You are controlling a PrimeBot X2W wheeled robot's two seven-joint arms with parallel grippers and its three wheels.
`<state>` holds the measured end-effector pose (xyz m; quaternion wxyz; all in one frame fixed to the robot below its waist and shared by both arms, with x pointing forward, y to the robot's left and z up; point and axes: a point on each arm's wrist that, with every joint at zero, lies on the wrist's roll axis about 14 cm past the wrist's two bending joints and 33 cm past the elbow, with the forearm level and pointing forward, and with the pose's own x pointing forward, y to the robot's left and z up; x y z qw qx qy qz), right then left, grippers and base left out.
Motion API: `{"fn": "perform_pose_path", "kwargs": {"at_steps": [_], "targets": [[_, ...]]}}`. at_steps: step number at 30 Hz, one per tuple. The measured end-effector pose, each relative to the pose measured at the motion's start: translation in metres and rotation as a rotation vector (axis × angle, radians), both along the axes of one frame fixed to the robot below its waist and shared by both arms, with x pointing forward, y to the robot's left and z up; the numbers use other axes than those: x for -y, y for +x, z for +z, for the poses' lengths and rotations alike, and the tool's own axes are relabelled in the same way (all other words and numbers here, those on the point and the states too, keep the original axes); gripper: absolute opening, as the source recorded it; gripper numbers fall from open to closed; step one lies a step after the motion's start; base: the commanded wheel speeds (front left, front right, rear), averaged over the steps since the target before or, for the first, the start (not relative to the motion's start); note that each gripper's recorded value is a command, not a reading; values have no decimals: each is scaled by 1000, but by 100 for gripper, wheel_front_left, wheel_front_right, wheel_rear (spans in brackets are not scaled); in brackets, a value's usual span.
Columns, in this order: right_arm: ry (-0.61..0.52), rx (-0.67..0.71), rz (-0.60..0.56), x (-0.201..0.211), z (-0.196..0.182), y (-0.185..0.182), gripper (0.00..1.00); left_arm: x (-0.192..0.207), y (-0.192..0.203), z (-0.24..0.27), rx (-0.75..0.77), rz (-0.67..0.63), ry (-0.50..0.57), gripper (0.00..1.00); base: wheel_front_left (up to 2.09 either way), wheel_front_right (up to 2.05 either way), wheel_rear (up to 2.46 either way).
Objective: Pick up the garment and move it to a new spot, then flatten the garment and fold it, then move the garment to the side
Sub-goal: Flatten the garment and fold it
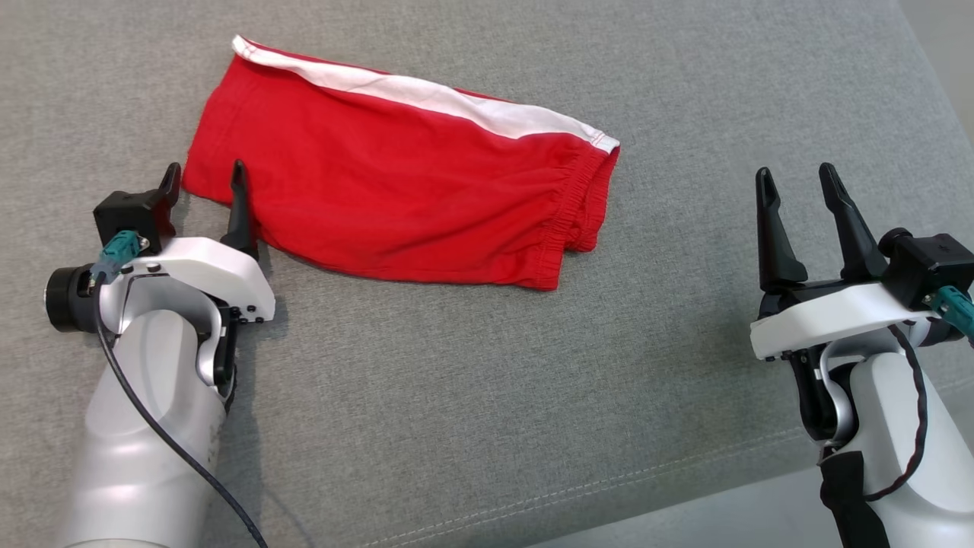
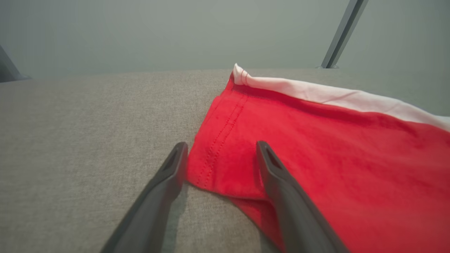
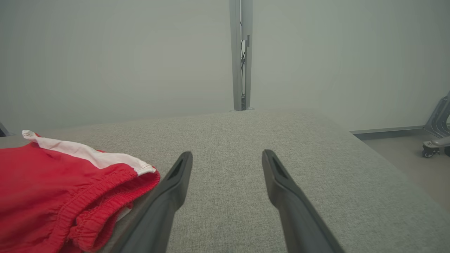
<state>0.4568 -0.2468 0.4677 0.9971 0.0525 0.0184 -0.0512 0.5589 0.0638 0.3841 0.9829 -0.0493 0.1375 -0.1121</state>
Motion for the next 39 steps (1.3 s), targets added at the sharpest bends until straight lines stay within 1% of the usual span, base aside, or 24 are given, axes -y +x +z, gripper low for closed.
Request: {"fn": "perform_pose_path", "kwargs": {"at_steps": [10,18,19,20,21,22,29,39], "targets": [[13,-36,-24,7,-13,-6,100,3,18,-15,-40,7,2,100,0,0,0],[41,-43,-16,2,-16,-6,100,12,17,-24,-98,-30,13,100,0,0,0],[44,-44,-12,0,-17,-6,100,14,16,-25,-106,-38,14,96,0,0,0],[50,-45,-8,-1,-17,-6,100,15,16,-26,-114,-47,14,53,0,0,0],[53,-46,-4,-3,-18,-6,100,17,15,-27,-120,-55,13,40,0,0,0],[57,-46,-1,-4,-18,-5,100,19,14,-27,-123,-63,13,0,0,0,0],[73,-34,8,-9,-14,-5,100,27,5,-22,-135,-95,9,0,0,0,0],[109,-15,23,-19,-5,-13,100,11,-16,-2,-89,-51,-7,0,0,0,0]]}}
